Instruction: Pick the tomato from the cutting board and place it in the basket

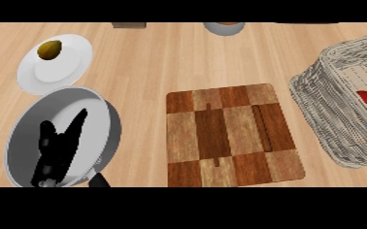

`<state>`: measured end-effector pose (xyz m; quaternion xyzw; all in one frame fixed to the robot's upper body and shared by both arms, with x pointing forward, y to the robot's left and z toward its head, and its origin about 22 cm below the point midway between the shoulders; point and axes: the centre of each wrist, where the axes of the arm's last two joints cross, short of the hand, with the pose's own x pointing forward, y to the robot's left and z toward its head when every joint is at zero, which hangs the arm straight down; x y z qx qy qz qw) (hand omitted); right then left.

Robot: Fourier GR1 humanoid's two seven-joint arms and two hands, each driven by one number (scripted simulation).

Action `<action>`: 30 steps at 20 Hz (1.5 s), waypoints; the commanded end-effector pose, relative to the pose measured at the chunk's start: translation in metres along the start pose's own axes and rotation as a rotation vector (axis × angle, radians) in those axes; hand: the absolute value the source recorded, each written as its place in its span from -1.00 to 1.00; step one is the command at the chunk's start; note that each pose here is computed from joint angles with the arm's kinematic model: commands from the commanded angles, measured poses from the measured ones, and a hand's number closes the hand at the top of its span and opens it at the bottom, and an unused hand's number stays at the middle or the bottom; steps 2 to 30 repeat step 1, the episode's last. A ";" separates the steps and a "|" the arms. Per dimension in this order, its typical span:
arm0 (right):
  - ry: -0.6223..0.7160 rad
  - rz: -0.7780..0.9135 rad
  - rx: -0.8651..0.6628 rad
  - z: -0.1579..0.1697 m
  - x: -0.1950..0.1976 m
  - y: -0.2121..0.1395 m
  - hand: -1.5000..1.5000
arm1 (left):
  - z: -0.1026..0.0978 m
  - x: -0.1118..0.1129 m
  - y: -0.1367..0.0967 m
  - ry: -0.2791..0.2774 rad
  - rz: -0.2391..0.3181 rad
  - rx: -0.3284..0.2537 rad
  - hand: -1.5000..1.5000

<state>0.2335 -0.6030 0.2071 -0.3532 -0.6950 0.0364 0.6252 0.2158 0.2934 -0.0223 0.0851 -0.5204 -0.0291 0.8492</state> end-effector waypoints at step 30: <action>0.041 -0.029 -0.040 0.021 -0.001 -0.049 -1.00 | 0.000 -0.028 0.001 0.083 0.022 -0.026 0.00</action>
